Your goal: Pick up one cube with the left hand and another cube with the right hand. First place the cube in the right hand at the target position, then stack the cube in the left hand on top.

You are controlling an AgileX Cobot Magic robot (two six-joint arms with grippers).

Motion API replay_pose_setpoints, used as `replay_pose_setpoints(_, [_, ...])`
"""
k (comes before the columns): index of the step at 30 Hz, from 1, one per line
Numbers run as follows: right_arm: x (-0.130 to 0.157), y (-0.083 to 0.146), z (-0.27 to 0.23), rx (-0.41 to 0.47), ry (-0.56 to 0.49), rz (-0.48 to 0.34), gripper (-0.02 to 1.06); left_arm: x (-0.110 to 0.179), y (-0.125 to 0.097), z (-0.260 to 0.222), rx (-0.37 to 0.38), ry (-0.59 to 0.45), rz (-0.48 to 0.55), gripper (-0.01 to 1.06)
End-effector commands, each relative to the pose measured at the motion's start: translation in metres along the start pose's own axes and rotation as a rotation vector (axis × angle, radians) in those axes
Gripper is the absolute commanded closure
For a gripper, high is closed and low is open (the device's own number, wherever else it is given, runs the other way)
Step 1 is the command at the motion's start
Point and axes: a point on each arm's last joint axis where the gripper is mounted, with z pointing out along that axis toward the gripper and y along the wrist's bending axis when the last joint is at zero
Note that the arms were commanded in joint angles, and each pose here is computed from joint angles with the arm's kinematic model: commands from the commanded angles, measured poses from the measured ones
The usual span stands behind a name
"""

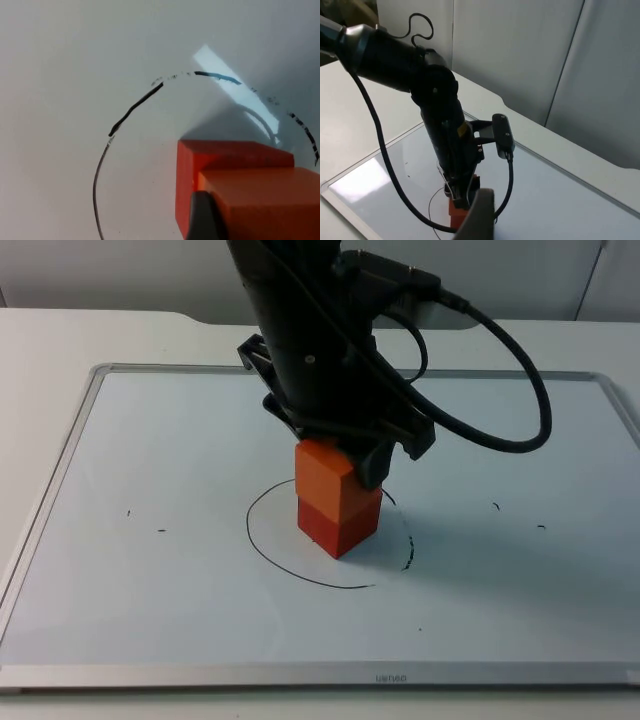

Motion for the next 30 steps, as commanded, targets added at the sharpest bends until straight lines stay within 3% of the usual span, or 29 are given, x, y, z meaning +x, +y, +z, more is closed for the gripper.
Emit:
replay_pose_setpoints(1, [0.0012, -0.0003, -0.0004, 0.005, -0.005, -0.002, 0.25, -0.0001, -0.0032, 0.0061, 0.012, 0.003, -0.005, 1.05])
replay_pose_setpoints(12, [0.0012, -0.0003, -0.0004, 0.005, -0.005, -0.002, 0.25, -0.0003, -0.0032, 0.0061, 0.011, 0.0, -0.005, 1.0])
replay_pose_setpoints(16, [0.0012, -0.0003, -0.0004, 0.005, -0.005, -0.002, 0.25, -0.0008, -0.0036, 0.0061, 0.016, -0.004, -0.01, 0.8])
replay_pose_setpoints(17, [0.0012, -0.0003, -0.0004, 0.005, -0.005, -0.002, 0.25, -0.0008, -0.0036, 0.0061, 0.016, -0.004, -0.01, 0.8])
replay_pose_setpoints(20, [0.0012, -0.0003, -0.0004, 0.005, -0.005, -0.002, 0.25, -0.002, -0.0044, 0.006, 0.025, -0.017, -0.022, 0.55])
replay_pose_setpoints(21, [0.0012, -0.0003, -0.0004, 0.005, -0.005, -0.002, 0.25, -0.002, -0.0044, 0.006, 0.025, -0.017, -0.022, 0.55])
replay_pose_setpoints(24, [0.0012, -0.0003, -0.0004, 0.005, -0.005, -0.002, 0.25, -0.0027, -0.0049, 0.0041, 0.029, -0.025, -0.026, 0.41])
replay_pose_setpoints(30, [0.0012, -0.0003, -0.0004, 0.005, -0.005, -0.002, 0.25, -0.0034, -0.0054, -0.0017, 0.028, -0.033, -0.023, 0.39])
